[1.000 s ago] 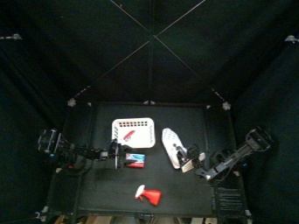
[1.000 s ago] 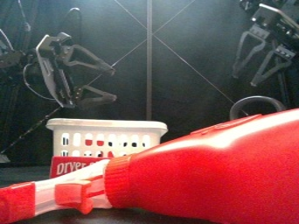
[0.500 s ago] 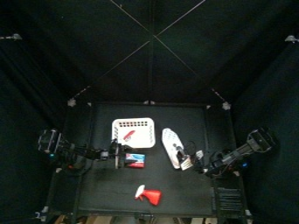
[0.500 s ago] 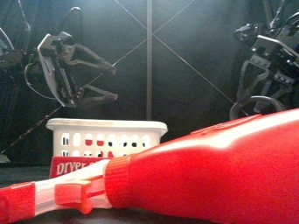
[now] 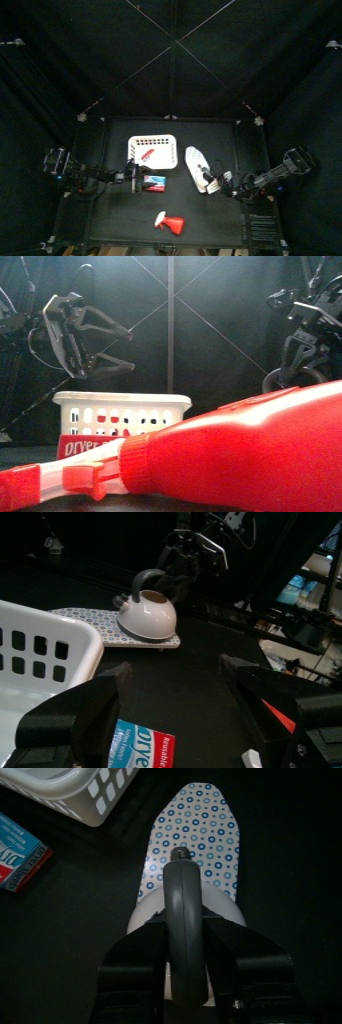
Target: Grab kettle
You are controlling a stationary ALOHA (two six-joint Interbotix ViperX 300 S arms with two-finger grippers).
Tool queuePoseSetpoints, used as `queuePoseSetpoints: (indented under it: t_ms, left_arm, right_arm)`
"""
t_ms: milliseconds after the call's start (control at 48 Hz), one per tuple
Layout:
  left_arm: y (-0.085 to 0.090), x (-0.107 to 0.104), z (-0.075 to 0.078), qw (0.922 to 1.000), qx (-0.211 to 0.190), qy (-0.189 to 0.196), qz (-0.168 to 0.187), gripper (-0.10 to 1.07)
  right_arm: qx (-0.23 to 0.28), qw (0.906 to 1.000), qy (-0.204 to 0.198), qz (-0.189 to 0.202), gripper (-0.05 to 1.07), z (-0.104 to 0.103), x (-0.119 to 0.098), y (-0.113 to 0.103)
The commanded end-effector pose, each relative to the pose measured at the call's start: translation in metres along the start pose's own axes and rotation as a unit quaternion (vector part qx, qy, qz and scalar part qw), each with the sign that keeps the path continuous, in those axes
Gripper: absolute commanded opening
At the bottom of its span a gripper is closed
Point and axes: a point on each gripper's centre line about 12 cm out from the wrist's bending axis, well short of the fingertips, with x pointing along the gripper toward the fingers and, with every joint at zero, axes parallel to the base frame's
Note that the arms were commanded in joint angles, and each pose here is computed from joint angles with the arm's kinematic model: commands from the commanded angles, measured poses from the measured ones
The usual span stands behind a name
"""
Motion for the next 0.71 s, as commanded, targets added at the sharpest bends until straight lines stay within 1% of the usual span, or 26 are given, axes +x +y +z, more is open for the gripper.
queuePoseSetpoints:
  t_ms: [0, 125, 250, 354, 521, 688]
  left_arm:
    - [-0.003, 0.004, 0.005, 0.9999, -0.001, -0.012, -0.003, 1.04]
    - [-0.003, 0.004, 0.005, 0.9999, -0.001, -0.012, -0.003, 1.04]
    - [-0.003, 0.004, 0.005, 0.9999, -0.001, -0.012, -0.003, 1.04]
    - [-0.003, 0.004, 0.006, 0.9999, -0.001, -0.012, -0.004, 1.04]
    - [-0.003, 0.004, 0.005, 0.9999, -0.001, -0.011, -0.004, 1.04]
    - [-0.002, 0.004, 0.006, 0.9999, -0.001, -0.012, -0.003, 1.04]
  right_arm:
    - [0.014, 0.9998, -0.006, 0.014, 0.54, 0.009, -0.006, 0.002]
    - [0.021, 0.9993, -0.012, 0.029, 0.46, 0.014, -0.013, 0.003]
    - [0.032, 0.9980, -0.025, 0.049, 0.41, 0.024, -0.020, 0.002]
    - [0.038, 0.9966, -0.036, 0.063, 0.41, 0.030, -0.025, 0.002]
    - [0.035, 0.9951, -0.040, 0.083, 0.41, 0.032, -0.027, 0.003]
    - [0.035, 0.9949, -0.037, 0.087, 0.41, 0.031, -0.026, 0.004]
